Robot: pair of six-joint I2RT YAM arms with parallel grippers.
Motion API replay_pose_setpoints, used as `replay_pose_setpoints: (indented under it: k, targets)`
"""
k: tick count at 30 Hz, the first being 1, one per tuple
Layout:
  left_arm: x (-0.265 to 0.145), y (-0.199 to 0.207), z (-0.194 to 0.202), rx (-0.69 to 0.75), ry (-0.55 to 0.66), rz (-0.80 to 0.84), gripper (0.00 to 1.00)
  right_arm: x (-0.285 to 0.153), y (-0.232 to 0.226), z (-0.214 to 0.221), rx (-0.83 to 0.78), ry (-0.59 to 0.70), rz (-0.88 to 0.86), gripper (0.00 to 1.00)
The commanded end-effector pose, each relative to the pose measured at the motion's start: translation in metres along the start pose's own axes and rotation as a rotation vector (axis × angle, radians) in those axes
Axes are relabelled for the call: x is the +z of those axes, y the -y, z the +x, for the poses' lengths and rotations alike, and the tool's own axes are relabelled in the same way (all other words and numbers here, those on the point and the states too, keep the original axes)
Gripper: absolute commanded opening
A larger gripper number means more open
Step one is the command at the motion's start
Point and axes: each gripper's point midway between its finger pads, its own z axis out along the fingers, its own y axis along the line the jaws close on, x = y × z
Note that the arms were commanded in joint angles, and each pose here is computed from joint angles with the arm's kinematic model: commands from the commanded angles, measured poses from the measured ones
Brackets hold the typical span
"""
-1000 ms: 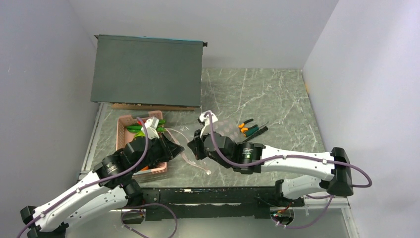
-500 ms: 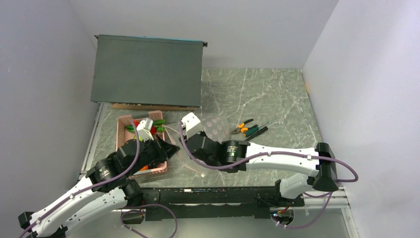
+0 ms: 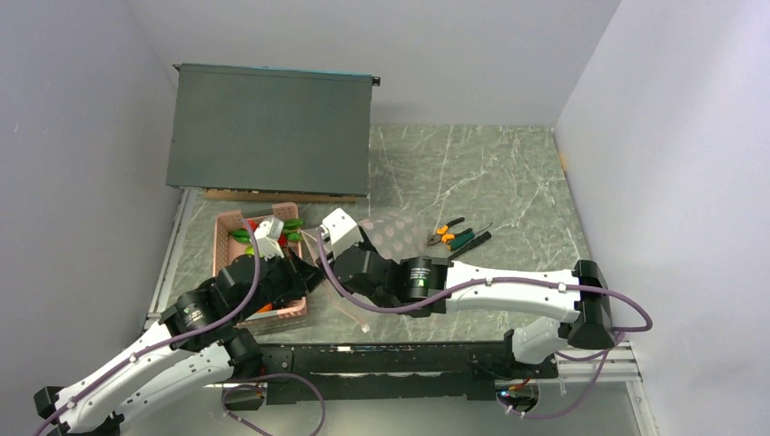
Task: Place the food in the zip-top bag and seal the zipper
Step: Adjust the zipper food storage bag at the center of the board.
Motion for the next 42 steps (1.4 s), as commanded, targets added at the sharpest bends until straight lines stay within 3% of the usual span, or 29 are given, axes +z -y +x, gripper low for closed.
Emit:
replay_pose_setpoints:
  k: [1, 4, 7, 9, 12, 14, 16, 17, 21, 27, 32, 38, 42]
  targets:
    - [-0.003, 0.010, -0.009, 0.012, 0.026, 0.028, 0.00, -0.002, -0.014, -0.021, 0.080, 0.043, -0.037, 0.57]
    - [-0.003, 0.010, -0.011, 0.012, 0.029, 0.023, 0.00, 0.003, -0.007, -0.015, 0.104, 0.010, 0.037, 0.55]
    - [-0.005, 0.011, -0.012, 0.013, 0.031, 0.027, 0.00, 0.006, -0.002, -0.008, 0.103, -0.014, 0.089, 0.44]
    - [-0.005, 0.011, -0.012, 0.012, 0.032, 0.028, 0.00, 0.008, 0.001, -0.003, 0.103, -0.023, 0.112, 0.31]
    - [-0.006, 0.008, -0.011, 0.004, 0.030, 0.016, 0.00, 0.005, 0.008, -0.001, 0.114, -0.033, 0.147, 0.00]
    - [-0.007, 0.005, -0.011, -0.004, 0.031, -0.002, 0.14, -0.003, 0.018, -0.003, 0.150, -0.031, 0.187, 0.00]
    - [-0.009, 0.002, -0.012, -0.004, 0.037, -0.017, 0.46, -0.014, 0.032, -0.003, 0.198, -0.019, 0.234, 0.00]
    - [-0.010, 0.002, -0.014, -0.002, 0.044, -0.021, 0.56, -0.022, 0.040, -0.003, 0.221, -0.008, 0.249, 0.00]
    - [-0.017, 0.003, -0.022, 0.002, 0.080, -0.008, 0.82, -0.059, 0.083, -0.003, 0.251, 0.059, 0.326, 0.00]
    - [-0.028, -0.005, -0.025, 0.005, 0.108, -0.020, 0.95, -0.135, 0.145, -0.009, 0.287, 0.149, 0.320, 0.00]
    - [-0.034, -0.023, -0.026, 0.027, 0.119, -0.096, 0.99, -0.183, 0.186, -0.004, 0.363, 0.182, 0.337, 0.00]
    - [-0.040, -0.040, -0.025, 0.035, 0.111, -0.188, 1.00, -0.196, 0.191, -0.002, 0.326, 0.131, 0.321, 0.00]
    - [-0.041, -0.046, -0.023, 0.026, 0.111, -0.210, 1.00, -0.175, 0.159, -0.008, 0.261, 0.113, 0.212, 0.00]
